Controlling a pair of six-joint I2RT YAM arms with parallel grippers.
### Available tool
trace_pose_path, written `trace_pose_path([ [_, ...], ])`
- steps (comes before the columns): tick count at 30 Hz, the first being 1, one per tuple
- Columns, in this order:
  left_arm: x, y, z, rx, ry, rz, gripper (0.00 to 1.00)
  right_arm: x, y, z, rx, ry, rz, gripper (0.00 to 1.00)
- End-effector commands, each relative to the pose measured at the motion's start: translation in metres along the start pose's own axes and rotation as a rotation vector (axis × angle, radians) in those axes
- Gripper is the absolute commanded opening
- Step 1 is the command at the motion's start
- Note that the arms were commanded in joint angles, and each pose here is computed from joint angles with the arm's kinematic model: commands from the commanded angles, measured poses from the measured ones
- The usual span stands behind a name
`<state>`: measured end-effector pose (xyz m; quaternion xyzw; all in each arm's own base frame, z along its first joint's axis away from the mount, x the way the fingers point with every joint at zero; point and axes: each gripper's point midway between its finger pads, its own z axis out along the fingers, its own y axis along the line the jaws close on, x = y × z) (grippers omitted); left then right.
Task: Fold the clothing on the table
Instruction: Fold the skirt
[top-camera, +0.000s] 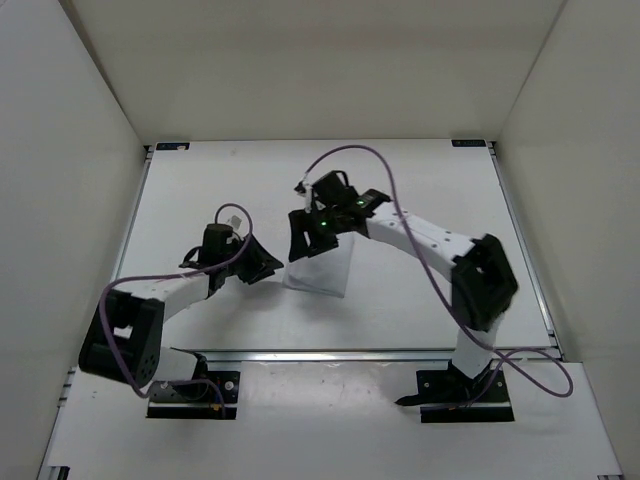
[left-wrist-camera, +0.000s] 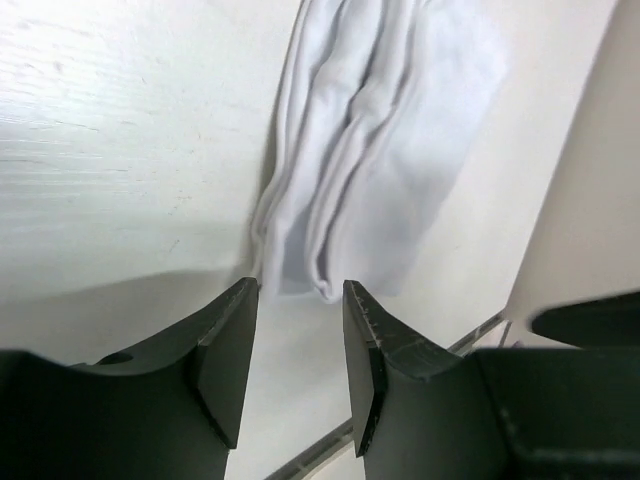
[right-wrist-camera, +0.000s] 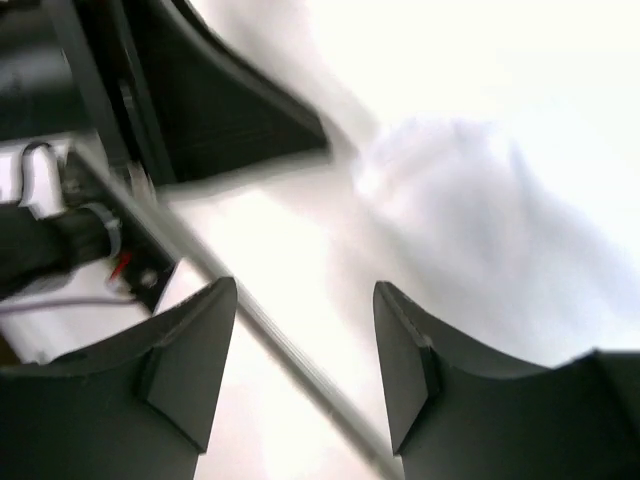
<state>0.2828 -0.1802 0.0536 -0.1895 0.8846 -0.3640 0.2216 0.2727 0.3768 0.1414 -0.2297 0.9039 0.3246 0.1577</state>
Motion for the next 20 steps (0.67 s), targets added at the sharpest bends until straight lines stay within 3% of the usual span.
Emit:
trace_pose_path([
  [1,-0.022,-0.008,-0.021,0.017,-0.123,-0.022,0.5,-0.015,-0.001,-0.063,-0.04,-0.163,0.051,0.55],
  [7,-0.015,-0.006,-0.046,-0.031,-0.125,0.046,0.51,0.03,-0.044,-0.101,0.013,-0.233,0.185,0.54],
  [11,0.003,0.005,-0.059,-0.076,-0.104,0.117,0.52,0.055,-0.053,-0.113,-0.004,-0.283,0.21,0.72],
  [13,0.01,0.009,-0.064,-0.089,-0.101,0.13,0.53,0.051,-0.048,-0.129,-0.028,-0.356,0.195,0.95],
  [14,0.013,0.01,-0.067,-0.084,-0.102,0.142,0.53,0.052,-0.049,-0.136,-0.026,-0.385,0.205,0.99],
  [18,0.013,0.013,-0.076,-0.097,-0.118,0.16,0.52,0.05,-0.043,-0.149,-0.149,-0.456,0.223,0.99],
  [20,0.012,0.012,-0.079,-0.101,-0.119,0.168,0.53,0.051,-0.046,-0.145,-0.103,-0.445,0.205,1.0],
])
